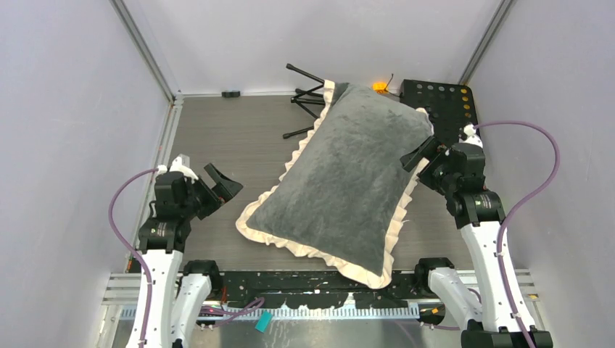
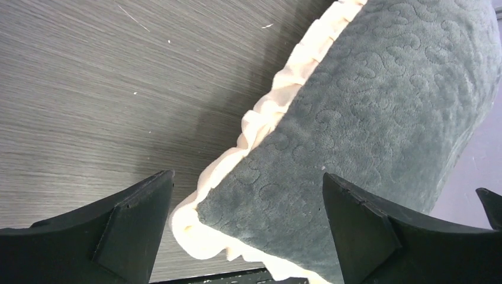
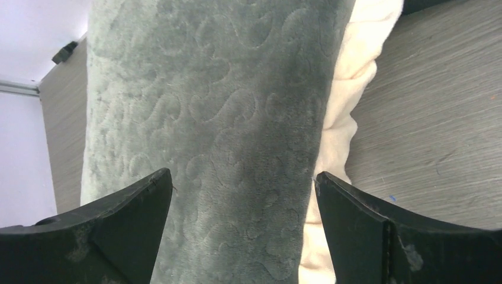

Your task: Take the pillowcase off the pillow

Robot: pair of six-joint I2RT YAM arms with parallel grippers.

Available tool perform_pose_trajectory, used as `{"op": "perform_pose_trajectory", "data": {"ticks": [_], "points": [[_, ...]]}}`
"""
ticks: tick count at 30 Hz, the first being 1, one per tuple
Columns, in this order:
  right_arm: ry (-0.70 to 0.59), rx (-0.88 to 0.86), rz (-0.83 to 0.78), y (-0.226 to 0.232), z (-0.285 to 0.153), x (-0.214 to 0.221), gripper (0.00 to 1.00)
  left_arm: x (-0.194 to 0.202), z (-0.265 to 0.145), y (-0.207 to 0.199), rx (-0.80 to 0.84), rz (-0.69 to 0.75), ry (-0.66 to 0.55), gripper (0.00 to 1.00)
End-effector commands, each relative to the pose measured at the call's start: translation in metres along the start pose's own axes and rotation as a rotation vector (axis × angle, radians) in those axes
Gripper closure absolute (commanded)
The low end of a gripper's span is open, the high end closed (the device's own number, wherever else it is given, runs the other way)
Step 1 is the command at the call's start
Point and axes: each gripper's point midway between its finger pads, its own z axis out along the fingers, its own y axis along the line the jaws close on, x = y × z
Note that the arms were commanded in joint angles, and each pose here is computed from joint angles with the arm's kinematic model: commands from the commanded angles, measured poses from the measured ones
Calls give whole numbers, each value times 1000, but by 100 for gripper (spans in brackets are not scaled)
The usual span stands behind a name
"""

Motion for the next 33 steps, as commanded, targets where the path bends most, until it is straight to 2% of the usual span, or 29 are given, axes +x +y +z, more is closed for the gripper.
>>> {"op": "perform_pose_trajectory", "data": {"ticks": [1, 4, 9, 16, 20, 23, 27, 33], "points": [[-12, 32, 30, -8, 3, 3, 5, 7, 1, -8, 47, -23, 39, 0], [3, 44, 10, -14, 3, 10, 1, 18, 2, -8, 68, -36, 88, 0], [79, 25, -16, -19, 13, 31, 0, 46, 9, -9, 117, -65, 223, 0], [159, -92, 54, -11, 43, 64, 0, 77, 19, -15, 144, -95, 294, 0], [178, -212, 95, 6, 53, 71, 10, 93, 29, -13, 131, -105, 318, 0], [211, -274, 120, 18, 55, 79, 19, 94, 44, -11, 127, -143, 305, 7], [252, -345, 115, 40, 49, 94, 30, 75, 65, -21, 150, -171, 231, 27], [259, -456, 43, 97, 30, 128, 48, 28, 106, -36, 104, -167, 109, 76]]}}
